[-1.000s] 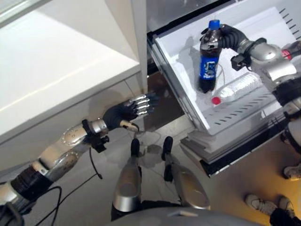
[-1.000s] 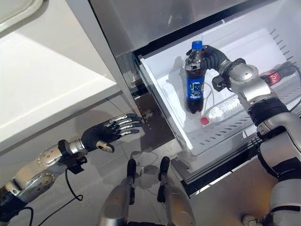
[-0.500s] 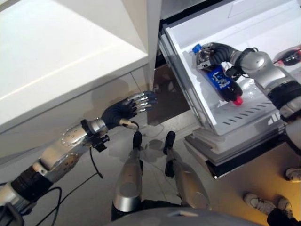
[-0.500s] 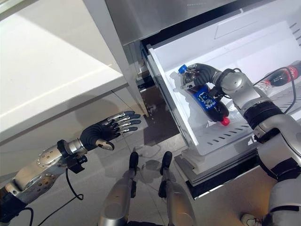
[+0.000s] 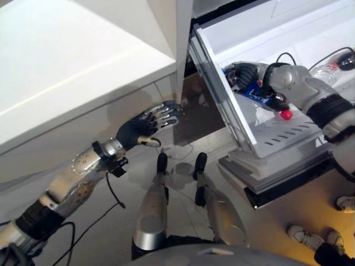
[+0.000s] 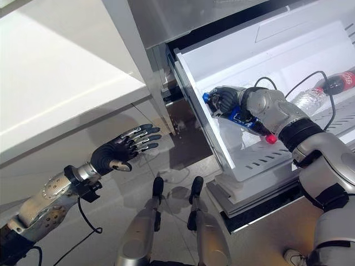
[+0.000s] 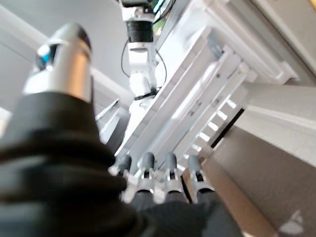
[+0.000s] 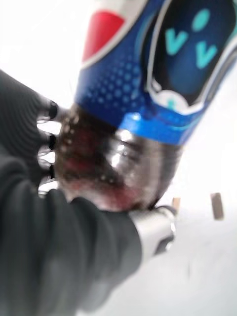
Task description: Take the drinks into the refrigerator
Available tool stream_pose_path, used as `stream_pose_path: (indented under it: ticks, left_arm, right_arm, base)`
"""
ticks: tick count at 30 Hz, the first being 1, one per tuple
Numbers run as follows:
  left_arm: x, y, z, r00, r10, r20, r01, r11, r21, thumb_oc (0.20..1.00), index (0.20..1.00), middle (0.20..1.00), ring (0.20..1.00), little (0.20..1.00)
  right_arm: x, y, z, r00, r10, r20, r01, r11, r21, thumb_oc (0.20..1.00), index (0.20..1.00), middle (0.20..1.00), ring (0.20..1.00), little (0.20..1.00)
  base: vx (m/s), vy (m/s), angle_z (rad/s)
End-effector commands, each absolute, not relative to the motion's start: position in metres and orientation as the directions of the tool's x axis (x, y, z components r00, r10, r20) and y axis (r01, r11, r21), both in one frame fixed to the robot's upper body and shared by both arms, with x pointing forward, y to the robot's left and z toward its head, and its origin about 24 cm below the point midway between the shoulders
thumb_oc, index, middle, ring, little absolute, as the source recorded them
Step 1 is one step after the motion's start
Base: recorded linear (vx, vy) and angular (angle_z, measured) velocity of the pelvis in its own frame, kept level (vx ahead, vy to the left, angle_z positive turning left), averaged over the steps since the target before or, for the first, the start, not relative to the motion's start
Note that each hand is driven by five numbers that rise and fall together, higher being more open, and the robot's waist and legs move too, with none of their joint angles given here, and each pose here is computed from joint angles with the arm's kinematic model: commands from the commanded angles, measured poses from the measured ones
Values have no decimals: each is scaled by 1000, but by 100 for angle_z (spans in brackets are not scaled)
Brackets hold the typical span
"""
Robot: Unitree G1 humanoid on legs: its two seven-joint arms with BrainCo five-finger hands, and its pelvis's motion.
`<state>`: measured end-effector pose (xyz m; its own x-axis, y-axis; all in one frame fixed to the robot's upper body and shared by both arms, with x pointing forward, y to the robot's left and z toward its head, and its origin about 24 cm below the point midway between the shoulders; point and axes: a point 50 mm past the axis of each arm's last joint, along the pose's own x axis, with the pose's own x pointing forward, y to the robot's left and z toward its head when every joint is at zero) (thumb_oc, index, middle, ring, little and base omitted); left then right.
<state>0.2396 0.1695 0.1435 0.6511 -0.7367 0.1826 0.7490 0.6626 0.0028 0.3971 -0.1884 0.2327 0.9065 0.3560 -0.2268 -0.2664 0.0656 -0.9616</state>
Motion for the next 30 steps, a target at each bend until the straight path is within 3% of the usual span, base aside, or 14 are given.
stream_pose_path:
  ticks: [1,10,17,25,30]
  left_arm:
    - [221,161,160,589,-751,297,779,626,39,1000,1000,1000,1000,1000]
    - [223,158,162,583,-750,312,781,623,37,1000,1000,1000,1000,1000]
    - [225,161,166,576,-757,307,783,619,58,1000,1000,1000,1000,1000]
    - [225,175,165,602,-748,279,766,640,63,1000,1000,1000,1000,1000]
    - [223,189,160,642,-722,258,738,673,43,1000,1000,1000,1000,1000]
  right_arm:
    - [397,-219,230,929,210,-304,-296,-67,-953,1000,1000,1000,1000,1000]
    - [398,-221,231,936,201,-289,-285,-50,-957,1000,1000,1000,1000,1000]
    - [386,-199,260,917,327,-228,-209,-92,-974,1000,1000,1000,1000,1000]
    - [331,-223,334,895,443,61,36,64,-997,1000,1000,1000,1000,1000]
    - [300,-241,340,866,466,178,116,159,-980,1000,1000,1000,1000,1000]
  base:
    - [0,0,0]
    - [0,0,0]
    - [0,0,0]
    - [1,4,-2]
    - [53,17,-5]
